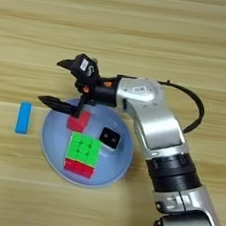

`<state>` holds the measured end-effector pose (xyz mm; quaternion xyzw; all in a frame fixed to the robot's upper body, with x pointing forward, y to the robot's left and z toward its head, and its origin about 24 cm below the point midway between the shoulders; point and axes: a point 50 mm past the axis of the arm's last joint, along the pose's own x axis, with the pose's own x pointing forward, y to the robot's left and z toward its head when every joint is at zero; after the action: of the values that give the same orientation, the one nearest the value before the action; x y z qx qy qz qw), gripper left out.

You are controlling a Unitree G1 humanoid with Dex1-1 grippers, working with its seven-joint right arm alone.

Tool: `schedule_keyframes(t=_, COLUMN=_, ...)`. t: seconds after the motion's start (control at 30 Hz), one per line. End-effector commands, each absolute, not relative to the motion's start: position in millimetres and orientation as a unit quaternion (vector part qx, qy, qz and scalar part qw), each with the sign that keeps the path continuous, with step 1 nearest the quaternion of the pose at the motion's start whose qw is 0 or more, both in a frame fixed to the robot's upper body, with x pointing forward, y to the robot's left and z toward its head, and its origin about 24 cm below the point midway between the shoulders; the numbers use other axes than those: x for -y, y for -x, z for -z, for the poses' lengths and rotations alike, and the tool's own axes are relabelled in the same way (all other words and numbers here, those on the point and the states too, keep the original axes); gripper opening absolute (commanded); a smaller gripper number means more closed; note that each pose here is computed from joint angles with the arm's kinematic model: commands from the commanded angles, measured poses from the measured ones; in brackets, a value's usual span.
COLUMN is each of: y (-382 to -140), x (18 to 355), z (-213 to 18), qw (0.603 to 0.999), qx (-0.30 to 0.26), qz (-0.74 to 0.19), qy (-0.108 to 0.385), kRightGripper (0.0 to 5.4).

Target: Move the objects on the table

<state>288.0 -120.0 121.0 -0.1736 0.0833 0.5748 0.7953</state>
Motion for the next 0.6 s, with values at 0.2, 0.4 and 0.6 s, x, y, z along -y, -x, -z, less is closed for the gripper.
schedule_keyframes(t=0.2, y=-304, x=88, z=-151, qw=0.806, qx=-0.074, qz=-0.543, qy=0.223, kRightGripper=5.38)
schedule_keyframes(t=0.4, y=-294, x=62, z=-140, qw=0.812, qx=-0.097, qz=-0.533, qy=0.215, kRightGripper=5.38)
schedule_keyframes(t=0.6, y=-287, x=55, z=-122, qw=0.8, qx=-0.134, qz=-0.542, qy=0.222, kRightGripper=5.38)
